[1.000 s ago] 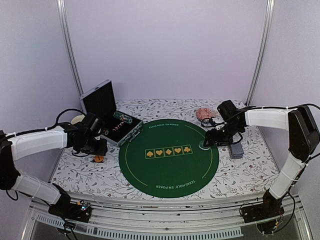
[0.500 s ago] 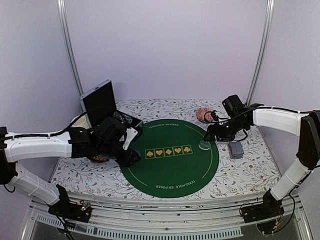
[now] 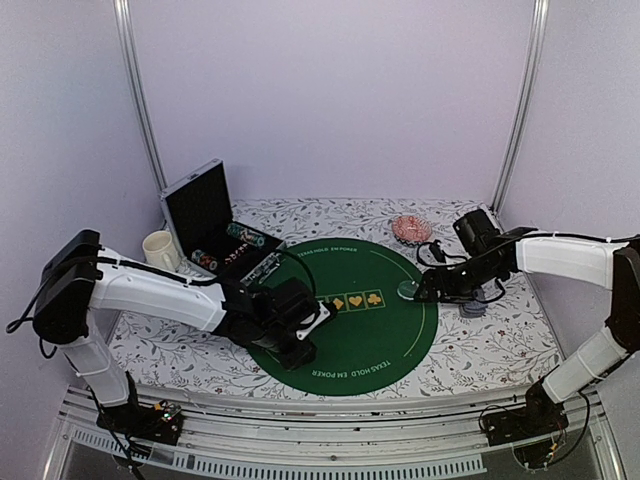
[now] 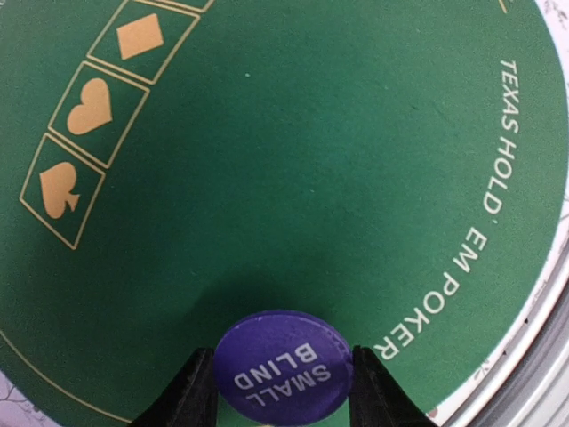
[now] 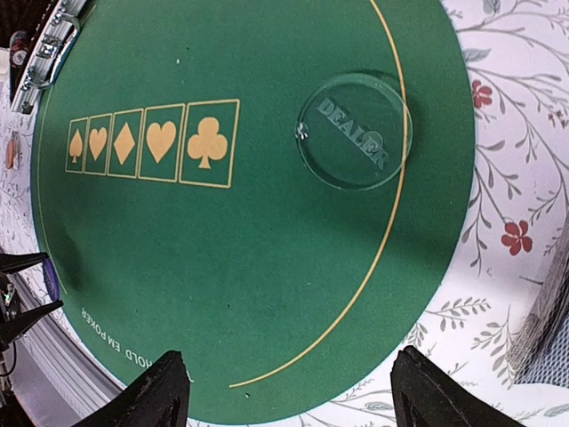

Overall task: Distribute texas hold em gaming equipment
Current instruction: Pass from the left arm to the right

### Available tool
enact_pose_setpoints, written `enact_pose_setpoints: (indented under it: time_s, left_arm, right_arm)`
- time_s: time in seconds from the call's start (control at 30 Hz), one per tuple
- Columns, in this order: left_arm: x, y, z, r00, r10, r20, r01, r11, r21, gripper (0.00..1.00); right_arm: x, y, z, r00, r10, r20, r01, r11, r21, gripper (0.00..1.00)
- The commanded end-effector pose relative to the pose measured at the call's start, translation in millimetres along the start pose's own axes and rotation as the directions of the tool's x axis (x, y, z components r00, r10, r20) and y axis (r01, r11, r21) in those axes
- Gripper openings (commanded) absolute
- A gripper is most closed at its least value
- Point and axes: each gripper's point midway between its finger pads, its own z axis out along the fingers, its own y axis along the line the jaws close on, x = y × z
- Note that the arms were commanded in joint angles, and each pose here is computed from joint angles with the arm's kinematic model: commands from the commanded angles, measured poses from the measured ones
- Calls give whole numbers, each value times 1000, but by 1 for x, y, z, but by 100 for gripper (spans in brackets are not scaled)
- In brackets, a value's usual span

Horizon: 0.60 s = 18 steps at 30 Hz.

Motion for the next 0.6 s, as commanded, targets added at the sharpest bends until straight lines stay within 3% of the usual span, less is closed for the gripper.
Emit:
enact_pose_setpoints:
  time_s: [0.0, 0.57]
  left_arm:
    - [-6, -16, 0, 1000, 20, 7, -20, 1000, 9, 40]
    - [-27, -21, -2, 999, -20, 26, 22, 998, -67, 40]
  right_arm:
    - [7, -1, -1, 1000, 9, 27, -9, 1000, -17, 81]
    - [40, 11, -14, 999, -14, 39, 18, 993, -120, 81]
